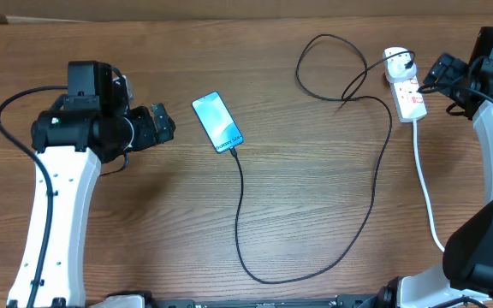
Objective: Plug charger to phone and switch on socket
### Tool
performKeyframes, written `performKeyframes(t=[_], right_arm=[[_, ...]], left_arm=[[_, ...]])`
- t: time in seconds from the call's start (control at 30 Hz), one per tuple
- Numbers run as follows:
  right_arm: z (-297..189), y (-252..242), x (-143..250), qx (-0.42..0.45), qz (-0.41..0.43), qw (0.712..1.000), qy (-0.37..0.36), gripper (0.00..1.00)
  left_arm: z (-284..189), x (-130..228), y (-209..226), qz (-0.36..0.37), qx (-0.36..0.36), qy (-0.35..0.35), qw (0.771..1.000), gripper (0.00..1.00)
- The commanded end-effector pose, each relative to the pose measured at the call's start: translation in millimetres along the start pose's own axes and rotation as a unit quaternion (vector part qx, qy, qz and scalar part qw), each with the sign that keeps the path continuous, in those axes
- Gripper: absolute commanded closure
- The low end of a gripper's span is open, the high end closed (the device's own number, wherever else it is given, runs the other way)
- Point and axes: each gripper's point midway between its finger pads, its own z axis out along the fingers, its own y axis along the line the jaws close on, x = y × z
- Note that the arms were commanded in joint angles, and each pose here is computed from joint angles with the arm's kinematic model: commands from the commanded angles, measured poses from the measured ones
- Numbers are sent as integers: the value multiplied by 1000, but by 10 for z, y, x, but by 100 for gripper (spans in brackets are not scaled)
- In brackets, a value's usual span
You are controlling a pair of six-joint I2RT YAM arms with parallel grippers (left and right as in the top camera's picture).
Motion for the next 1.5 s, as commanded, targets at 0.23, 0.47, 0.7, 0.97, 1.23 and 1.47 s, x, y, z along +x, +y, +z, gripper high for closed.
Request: performKeyframes(t=[0.23,0.47,0.7,0.97,1.23,1.47], right_arm=[[13,-107,-162,8,14,1000,-23,0],[208,-209,-116,19,21,1000,-9,0],[215,-159,-174,6,23,1000,-19,0],[217,-163,-161,7,23,1000,-17,0],[216,-151,-201,4,24,999,-25,0],[215,-150,-205,4,24,999,-26,0]], left_arm=[[-1364,54,198,3,-56,-219,974,0],[-1453,134,205,4,-53,-226,973,1],[-1256,90,231,4,-65,-193,979,0],[-1216,129,234,3,-65,-180,982,0],[-1441,582,417,3,-69,-226,972,0],[-1283,631,451,-20,-39,-274,961,0]])
